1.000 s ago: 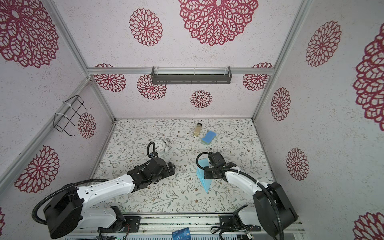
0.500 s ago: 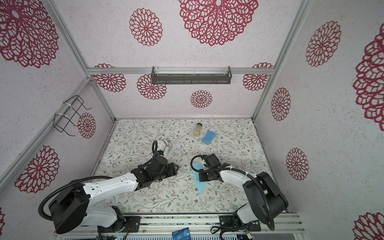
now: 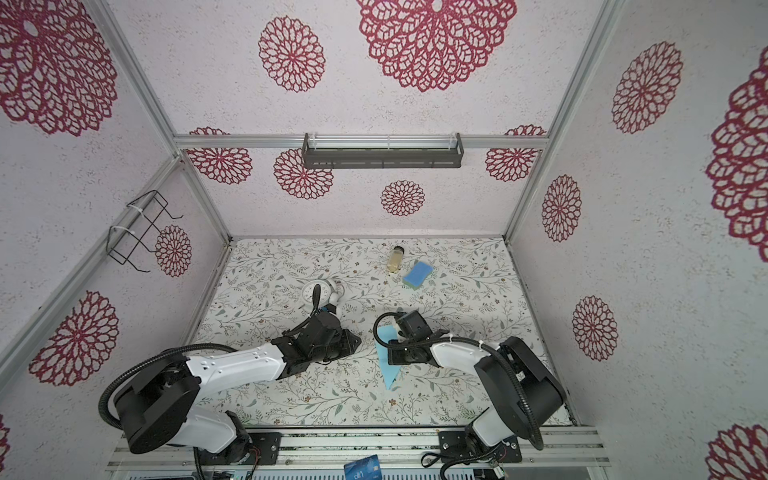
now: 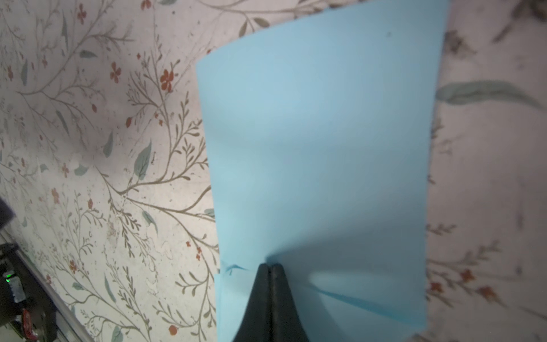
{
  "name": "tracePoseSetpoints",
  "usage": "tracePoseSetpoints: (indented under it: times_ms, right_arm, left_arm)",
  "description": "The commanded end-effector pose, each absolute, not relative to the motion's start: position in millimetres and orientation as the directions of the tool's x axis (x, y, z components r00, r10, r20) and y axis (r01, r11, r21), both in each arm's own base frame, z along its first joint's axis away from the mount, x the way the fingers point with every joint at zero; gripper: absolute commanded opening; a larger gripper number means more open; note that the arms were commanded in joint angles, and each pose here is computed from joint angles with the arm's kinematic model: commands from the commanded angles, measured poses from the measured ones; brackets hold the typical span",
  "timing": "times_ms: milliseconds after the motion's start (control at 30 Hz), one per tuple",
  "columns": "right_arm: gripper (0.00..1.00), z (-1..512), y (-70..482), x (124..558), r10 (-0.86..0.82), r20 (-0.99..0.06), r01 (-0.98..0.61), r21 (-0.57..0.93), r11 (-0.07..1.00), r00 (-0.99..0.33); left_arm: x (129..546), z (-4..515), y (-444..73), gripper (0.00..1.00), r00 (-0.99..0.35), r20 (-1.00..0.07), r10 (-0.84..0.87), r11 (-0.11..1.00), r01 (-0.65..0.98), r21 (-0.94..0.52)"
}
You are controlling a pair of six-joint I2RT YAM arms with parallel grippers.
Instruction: Fold a paper plane with a square sheet of paper (fold left side to right side)
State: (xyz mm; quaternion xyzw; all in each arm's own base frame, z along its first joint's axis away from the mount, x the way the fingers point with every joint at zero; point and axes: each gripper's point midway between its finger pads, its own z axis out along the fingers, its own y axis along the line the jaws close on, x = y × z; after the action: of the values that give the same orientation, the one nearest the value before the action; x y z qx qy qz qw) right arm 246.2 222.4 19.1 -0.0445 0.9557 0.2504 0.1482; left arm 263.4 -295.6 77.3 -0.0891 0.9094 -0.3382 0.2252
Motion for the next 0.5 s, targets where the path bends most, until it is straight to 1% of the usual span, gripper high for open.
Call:
tracePoseSetpoints:
  times_ms: [0, 167, 267, 467]
  right_arm:
    - [0.0, 5.8, 207.6, 238.6, 0.146, -0.235, 0.022, 0.46, 0.888, -0.961]
    - [0.0, 11.9, 203.1, 239.8, 0.368, -0.202, 0.2, 0.562, 0.803, -0.908]
    - [0.0, 16.4, 202.2, 240.4, 0.434, -0.188, 0.249, 0.594, 0.765, -0.881]
    - [0.0, 15.3, 196.5, 240.3, 0.48, -0.187, 0.294, 0.589, 0.753, -0.857]
  left_arm:
    - [256.6, 84.1, -320.7, 0.18, -0.901, -0.312, -0.301, 0.696, 0.016, -0.717]
    - [242.0, 72.9, -343.1, 0.08, -0.93, -0.266, -0.256, 0.681, 0.022, -0.732]
    - [232.5, 66.9, -354.0, 0.0, -0.942, -0.24, -0.235, 0.667, 0.023, -0.744]
    - [216.7, 59.8, -371.7, 0.0, -0.957, -0.216, -0.194, 0.648, 0.041, -0.76]
